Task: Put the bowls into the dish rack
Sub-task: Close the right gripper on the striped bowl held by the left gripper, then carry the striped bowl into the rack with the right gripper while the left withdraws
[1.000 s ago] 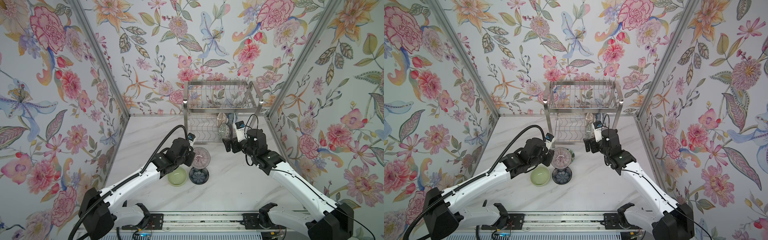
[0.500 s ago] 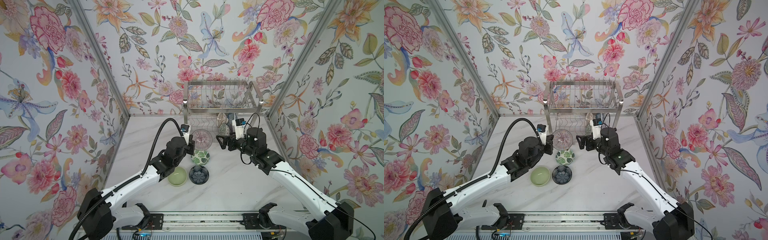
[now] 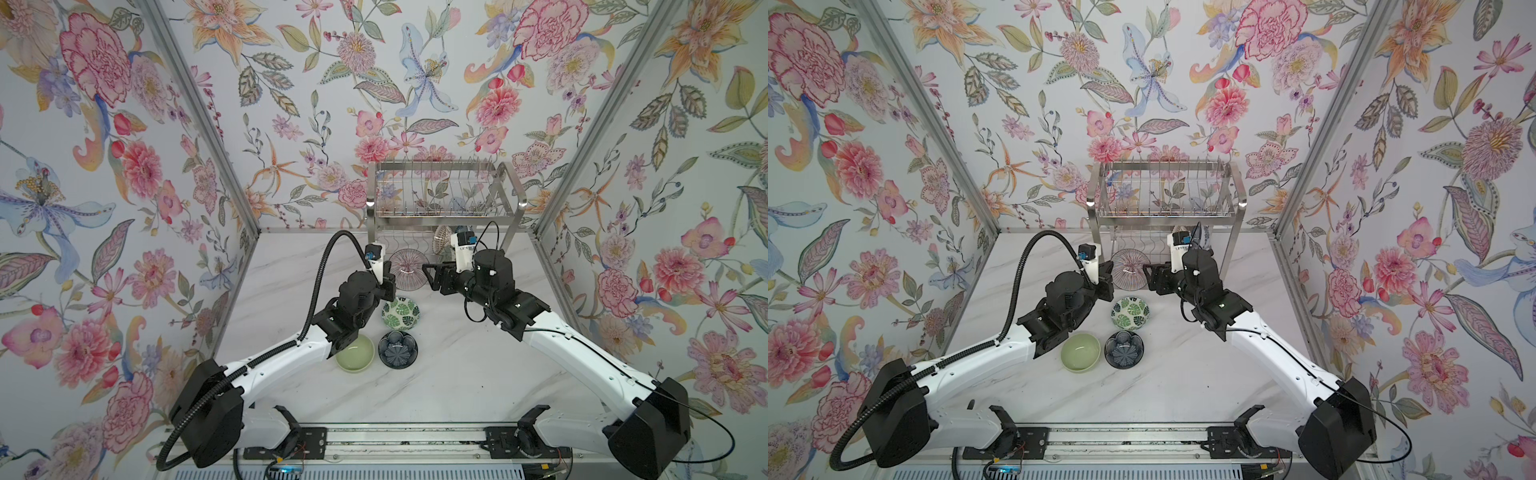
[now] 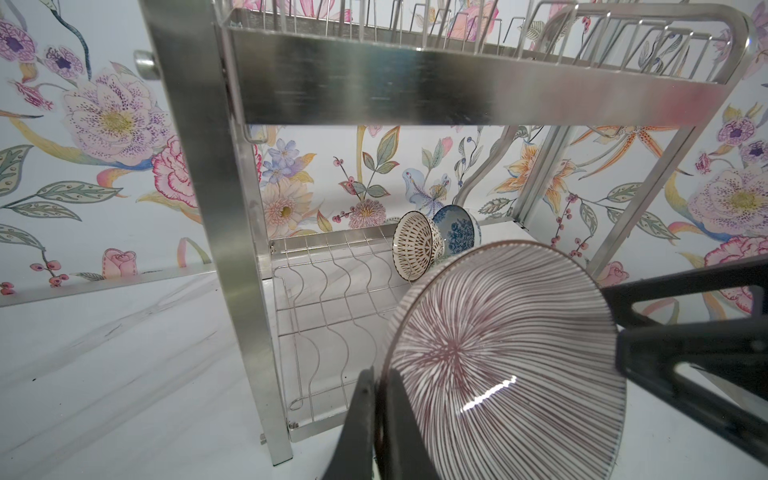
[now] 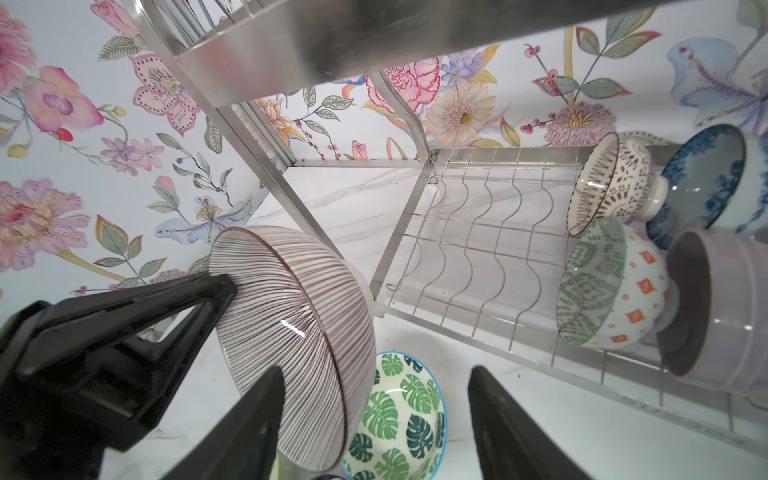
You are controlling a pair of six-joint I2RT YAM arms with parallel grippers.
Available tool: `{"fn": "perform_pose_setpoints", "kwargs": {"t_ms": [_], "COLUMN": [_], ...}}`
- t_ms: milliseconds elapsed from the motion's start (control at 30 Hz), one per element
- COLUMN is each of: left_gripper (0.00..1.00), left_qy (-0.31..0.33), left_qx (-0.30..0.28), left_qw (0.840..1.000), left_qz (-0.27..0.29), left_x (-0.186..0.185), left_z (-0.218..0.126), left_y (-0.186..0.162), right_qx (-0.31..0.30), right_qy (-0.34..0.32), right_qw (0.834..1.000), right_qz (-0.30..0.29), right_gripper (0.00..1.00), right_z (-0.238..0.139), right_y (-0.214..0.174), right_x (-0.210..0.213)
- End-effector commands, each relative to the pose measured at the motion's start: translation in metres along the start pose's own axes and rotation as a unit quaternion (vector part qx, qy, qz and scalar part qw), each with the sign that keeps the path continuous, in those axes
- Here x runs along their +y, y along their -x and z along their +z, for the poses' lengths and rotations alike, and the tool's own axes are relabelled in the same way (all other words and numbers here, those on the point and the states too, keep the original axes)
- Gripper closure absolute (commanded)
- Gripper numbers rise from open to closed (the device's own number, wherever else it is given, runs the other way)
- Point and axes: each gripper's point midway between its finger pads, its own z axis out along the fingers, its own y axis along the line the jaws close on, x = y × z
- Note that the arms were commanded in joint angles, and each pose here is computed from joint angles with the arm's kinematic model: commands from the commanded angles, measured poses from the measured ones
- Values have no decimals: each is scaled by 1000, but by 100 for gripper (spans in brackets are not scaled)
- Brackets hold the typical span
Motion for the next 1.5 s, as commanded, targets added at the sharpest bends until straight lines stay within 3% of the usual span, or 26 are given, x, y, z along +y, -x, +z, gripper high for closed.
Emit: {"fn": "perform_pose_setpoints", "kwargs": {"t_ms": [0,600,867,900,933,1033,1133,1333,1467], "left_gripper": [100,100,100,96,84,38,2,1,1], "left_qy": [-1,-26,-29,-27,-26,-21,-11,35,74], "left_qx": [-66,-65,-58,-55,-53,-46,-34,25,33], "left_qw": [997,997,997,998,998,999,999,998,995], "left_qz": [-33,-38,-32,-31,-28,-20,-4,49,56], "left_x": [-1,-9,-9,-9,-8,-6,1,31,63], "left_z": [-2,-5,-6,-6,-6,-9,-14,-31,-47], "left_y": [42,44,42,41,41,42,42,36,37], "right_qx": [-12,-11,-10,-10,-11,-10,-11,-2,13], "right_qy": [-9,-5,-10,-12,-14,-17,-28,-75,-131], "right_qw": [1000,1000,1000,1000,1000,1000,999,993,978], "right_qz": [1,0,-5,-7,-9,-20,-34,-95,-162], "right_gripper": [42,100,100,100,100,100,100,100,100], "right_z": [5,17,17,16,16,16,16,13,10], "right_y": [10,7,6,6,6,6,6,7,8], "right_x": [3,10,8,7,6,4,1,-16,-32]}}
